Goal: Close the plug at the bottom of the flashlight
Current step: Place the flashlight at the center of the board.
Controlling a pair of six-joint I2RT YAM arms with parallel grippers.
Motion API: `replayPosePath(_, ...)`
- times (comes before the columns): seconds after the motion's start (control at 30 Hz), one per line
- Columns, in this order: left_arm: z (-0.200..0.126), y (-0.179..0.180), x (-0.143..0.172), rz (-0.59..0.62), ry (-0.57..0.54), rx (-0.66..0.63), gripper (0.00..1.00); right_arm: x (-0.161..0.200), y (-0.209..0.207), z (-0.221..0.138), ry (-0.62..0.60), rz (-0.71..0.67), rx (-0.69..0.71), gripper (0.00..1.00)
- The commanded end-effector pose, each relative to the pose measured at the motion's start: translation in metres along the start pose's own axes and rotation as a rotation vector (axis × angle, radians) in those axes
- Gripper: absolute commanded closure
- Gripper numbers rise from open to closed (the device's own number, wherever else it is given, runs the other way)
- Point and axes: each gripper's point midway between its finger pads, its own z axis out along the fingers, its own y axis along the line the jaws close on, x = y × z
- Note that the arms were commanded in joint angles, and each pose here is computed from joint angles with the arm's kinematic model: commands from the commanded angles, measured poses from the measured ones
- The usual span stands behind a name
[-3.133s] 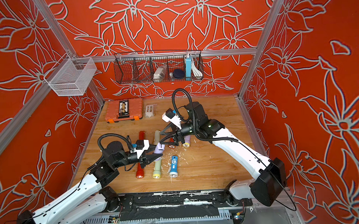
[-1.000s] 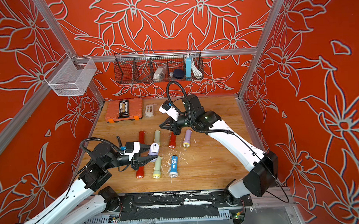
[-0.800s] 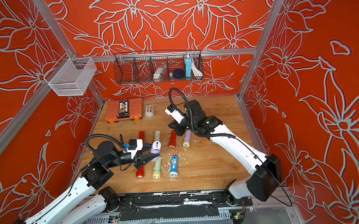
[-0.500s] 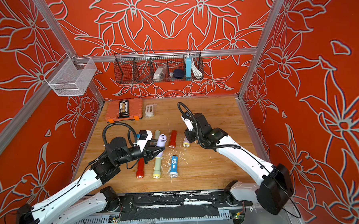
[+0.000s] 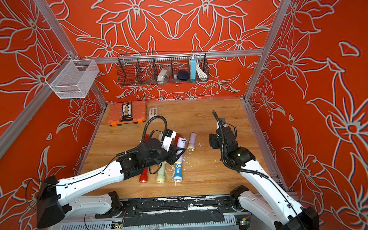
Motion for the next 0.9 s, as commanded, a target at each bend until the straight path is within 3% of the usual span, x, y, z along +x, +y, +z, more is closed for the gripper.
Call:
replayPosePath(0.0,0.007,0.02,0.011,-0.204,0.041,-0.166,1.0,0.005,-0.009,-0.003,-0.024,0.081,0.023,0.21)
replayPosePath(0.5,0.068,0.011,0.105,-0.286,0.343,-0.384,1.0,0.01,-0.01,-0.022,-0.107,0.125,-0.047,0.22)
replayPosePath(0.87,0.104,0.023,0.144,-0.295,0.505,-0.517,1.0,0.01,-0.017,-0.033,-0.18,0.175,-0.051,0.22)
